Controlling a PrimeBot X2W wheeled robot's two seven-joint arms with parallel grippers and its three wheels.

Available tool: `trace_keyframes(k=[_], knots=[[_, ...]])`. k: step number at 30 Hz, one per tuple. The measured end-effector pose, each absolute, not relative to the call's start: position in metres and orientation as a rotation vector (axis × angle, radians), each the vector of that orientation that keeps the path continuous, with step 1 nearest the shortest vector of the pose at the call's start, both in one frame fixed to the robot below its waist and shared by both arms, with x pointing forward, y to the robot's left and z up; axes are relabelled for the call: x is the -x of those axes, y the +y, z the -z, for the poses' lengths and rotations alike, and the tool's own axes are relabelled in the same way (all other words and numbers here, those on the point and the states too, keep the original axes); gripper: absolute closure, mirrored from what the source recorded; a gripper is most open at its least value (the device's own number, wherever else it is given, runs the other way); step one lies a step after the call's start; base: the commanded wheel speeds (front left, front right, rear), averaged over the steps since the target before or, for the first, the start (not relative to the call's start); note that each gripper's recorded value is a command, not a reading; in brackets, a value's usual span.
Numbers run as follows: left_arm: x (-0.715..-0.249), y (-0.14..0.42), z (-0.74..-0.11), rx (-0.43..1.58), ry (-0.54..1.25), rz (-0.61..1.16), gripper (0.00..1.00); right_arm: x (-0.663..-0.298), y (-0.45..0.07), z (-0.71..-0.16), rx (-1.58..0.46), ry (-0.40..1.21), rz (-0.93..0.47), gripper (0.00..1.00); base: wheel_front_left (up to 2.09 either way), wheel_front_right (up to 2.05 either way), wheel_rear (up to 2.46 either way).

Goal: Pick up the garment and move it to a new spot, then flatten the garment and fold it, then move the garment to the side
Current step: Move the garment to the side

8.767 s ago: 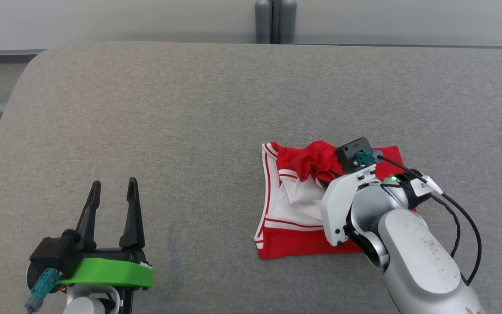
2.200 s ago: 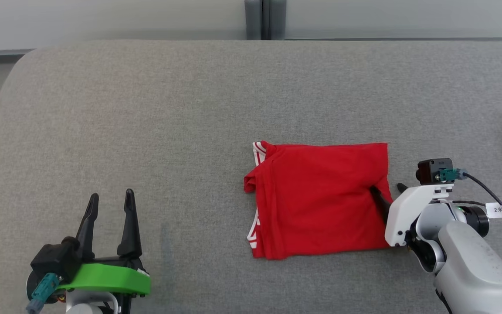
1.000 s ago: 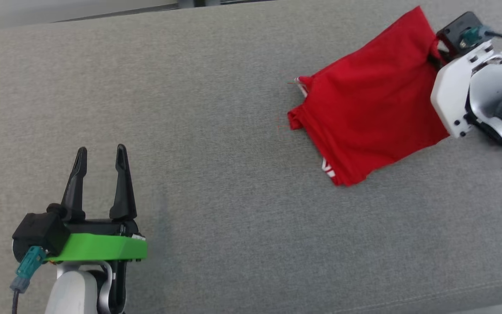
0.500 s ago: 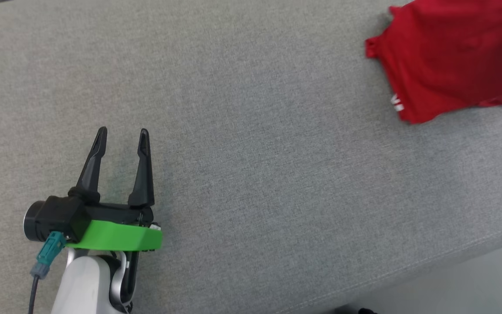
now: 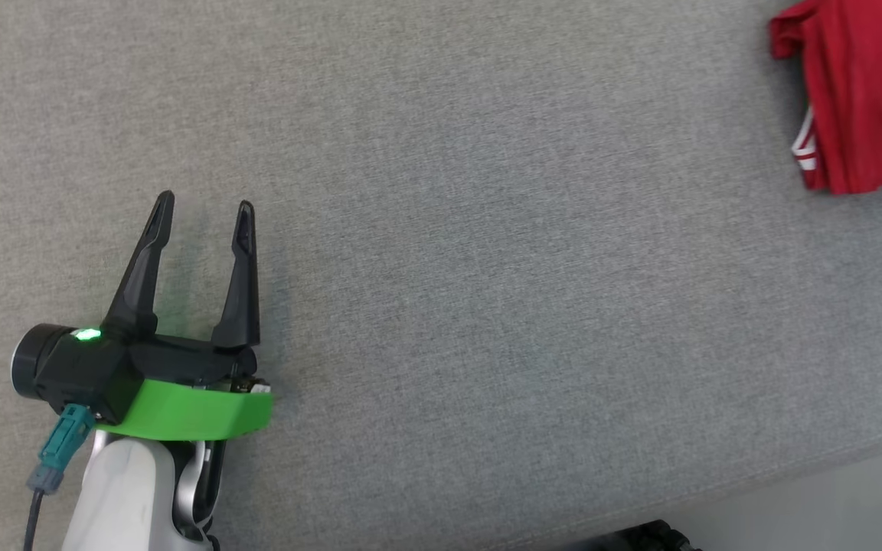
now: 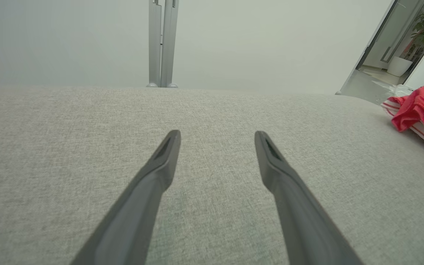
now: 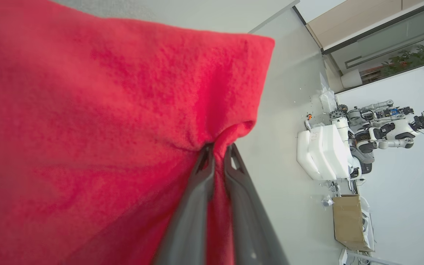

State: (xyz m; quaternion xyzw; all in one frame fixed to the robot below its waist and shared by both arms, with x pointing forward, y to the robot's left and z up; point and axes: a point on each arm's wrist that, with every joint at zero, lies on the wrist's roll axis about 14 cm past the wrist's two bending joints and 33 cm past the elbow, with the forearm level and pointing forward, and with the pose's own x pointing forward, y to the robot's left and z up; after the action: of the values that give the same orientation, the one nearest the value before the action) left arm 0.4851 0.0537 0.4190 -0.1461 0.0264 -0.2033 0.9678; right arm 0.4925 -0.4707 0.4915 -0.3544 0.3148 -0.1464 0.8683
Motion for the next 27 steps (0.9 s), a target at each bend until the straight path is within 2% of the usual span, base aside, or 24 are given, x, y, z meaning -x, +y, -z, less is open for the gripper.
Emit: trace_keyframes(k=[1,2,3,10,15,23,27], knots=[[-0.486,0.056,-0.419,0.292,0.051,0.407,0.00,-0.493,-0.473,-0.490,0.756,0.655,0.311,0.67,0.00,0.00,0.00],[-0.486,0.058,-0.418,0.290,0.052,0.404,0.00,-0.493,-0.476,-0.487,0.769,0.661,0.318,0.62,0.00,0.00,0.00],[-0.486,0.060,-0.416,0.285,0.056,0.400,0.00,-0.494,-0.478,-0.486,0.774,0.650,0.324,0.00,0.00,0.00,0.00],[-0.485,0.070,-0.418,0.278,0.054,0.380,0.00,-0.495,-0.472,-0.477,0.803,0.591,0.326,0.00,0.00,0.00,0.00],[-0.484,0.074,-0.438,0.284,0.011,0.363,0.00,-0.502,-0.445,-0.499,0.766,0.401,0.277,0.00,0.00,0.00,0.00],[-0.468,0.101,-0.469,0.300,-0.037,0.266,0.00,-0.499,-0.343,-0.506,0.404,0.085,0.106,0.00,0.00,0.00,0.00],[-0.453,0.127,-0.475,0.293,-0.039,0.187,0.00,-0.484,-0.296,-0.513,0.258,-0.007,0.008,0.00,0.00,0.00,0.00]])
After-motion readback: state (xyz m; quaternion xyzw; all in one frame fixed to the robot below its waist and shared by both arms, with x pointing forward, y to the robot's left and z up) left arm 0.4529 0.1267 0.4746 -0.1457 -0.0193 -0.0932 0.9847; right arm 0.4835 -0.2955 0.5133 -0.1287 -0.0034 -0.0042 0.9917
